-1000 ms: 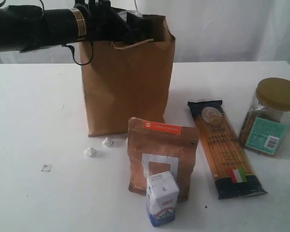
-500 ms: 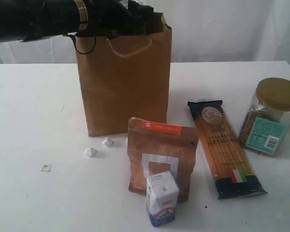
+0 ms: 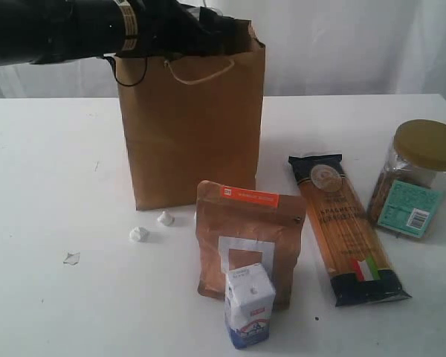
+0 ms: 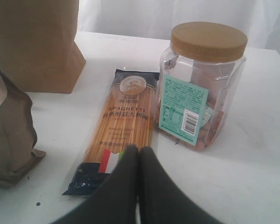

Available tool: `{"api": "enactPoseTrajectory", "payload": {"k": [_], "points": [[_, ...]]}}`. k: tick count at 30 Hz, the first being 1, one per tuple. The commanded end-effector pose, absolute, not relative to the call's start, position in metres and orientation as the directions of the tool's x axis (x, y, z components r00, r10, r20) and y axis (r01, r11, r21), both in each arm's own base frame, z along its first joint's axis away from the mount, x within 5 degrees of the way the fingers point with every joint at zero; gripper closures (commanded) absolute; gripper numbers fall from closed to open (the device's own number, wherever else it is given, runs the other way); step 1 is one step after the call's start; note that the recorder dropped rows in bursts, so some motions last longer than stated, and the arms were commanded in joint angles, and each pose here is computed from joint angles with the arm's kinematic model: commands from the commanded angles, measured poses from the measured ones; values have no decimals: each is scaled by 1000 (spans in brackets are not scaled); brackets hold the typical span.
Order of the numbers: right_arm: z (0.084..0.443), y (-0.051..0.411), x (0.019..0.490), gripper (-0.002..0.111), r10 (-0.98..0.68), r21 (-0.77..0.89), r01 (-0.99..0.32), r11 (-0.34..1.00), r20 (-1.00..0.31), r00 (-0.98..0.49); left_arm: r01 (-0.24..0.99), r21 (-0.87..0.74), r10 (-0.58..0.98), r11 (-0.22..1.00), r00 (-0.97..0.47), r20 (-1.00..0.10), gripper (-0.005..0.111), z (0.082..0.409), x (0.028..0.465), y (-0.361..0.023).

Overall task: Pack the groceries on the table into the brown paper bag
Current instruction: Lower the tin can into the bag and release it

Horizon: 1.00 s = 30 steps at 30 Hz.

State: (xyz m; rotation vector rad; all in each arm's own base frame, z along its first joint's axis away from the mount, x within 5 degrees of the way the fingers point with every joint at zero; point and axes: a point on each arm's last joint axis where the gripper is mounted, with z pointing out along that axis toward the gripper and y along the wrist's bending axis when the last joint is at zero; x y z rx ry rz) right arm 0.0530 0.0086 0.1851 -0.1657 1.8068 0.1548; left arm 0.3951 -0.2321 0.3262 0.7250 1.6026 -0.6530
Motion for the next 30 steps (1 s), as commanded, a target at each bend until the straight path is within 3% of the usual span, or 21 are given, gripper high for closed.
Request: {"api": "enactPoseTrajectory", "payload": {"k": [1, 5, 30], "points": [[183, 9, 53, 108, -32, 16, -196, 981, -970, -239, 754, 53, 148, 655, -59, -987, 15, 336, 388, -240], [183, 9, 53, 108, -32, 16, -196, 981, -970, -239, 758, 68, 163, 648, -52, -985, 6, 336, 385, -245], [183, 9, 53, 108, -32, 16, -196, 981, -970, -239, 773, 80, 181, 629, -46, -982, 6, 345, 378, -244]]}}
